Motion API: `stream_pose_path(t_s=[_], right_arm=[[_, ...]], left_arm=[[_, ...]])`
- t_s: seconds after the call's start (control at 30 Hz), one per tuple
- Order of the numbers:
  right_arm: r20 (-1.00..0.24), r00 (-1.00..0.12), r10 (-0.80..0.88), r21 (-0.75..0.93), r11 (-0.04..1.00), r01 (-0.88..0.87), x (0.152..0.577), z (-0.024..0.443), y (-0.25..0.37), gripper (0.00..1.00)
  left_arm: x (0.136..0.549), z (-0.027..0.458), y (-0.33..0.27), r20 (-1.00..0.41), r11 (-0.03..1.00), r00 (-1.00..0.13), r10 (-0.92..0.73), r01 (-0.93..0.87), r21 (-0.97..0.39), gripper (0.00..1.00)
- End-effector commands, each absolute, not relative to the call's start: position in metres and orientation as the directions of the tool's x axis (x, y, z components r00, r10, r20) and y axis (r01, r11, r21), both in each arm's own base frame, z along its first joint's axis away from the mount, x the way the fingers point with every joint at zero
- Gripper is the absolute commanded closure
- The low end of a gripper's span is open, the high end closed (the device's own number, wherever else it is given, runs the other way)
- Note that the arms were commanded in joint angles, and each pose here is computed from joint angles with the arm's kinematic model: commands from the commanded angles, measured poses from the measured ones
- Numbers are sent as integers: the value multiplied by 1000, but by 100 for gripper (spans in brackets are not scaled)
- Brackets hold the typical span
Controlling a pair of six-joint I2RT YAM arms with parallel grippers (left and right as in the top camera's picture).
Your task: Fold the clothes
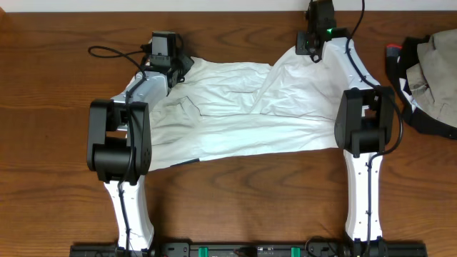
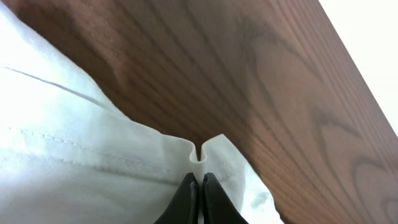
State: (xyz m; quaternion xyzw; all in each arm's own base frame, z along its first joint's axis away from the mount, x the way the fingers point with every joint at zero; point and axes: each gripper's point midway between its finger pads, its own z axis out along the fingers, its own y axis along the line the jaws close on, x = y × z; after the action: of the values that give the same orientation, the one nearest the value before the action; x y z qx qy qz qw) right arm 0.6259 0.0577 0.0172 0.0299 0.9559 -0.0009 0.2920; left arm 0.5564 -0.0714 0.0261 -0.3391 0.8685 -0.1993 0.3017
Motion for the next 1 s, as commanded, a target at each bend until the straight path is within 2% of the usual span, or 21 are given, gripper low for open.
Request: stream_pose_path(t_s=[0.0,0.2,0.47,0.97], right_arm=[[-597,-800,59,19,998,60,629,54,58,99],[-575,-810,110,32,993,112,619,67,54,99],[-558,-822,114,35,993,114,602,97,54,99],[-428,-891,151,12,987,161,550,119,47,99]], left_arm=[[557,45,-73,-400,699,-595,-697,-439,-564,94],[542,64,-71,-388,711,-615,-686,-452,-540,94],[529,104,-69,-456,783,-656,-602,-372,-499,94],[478,83,-42,-310,782,-727,-613,-499,-373,94]])
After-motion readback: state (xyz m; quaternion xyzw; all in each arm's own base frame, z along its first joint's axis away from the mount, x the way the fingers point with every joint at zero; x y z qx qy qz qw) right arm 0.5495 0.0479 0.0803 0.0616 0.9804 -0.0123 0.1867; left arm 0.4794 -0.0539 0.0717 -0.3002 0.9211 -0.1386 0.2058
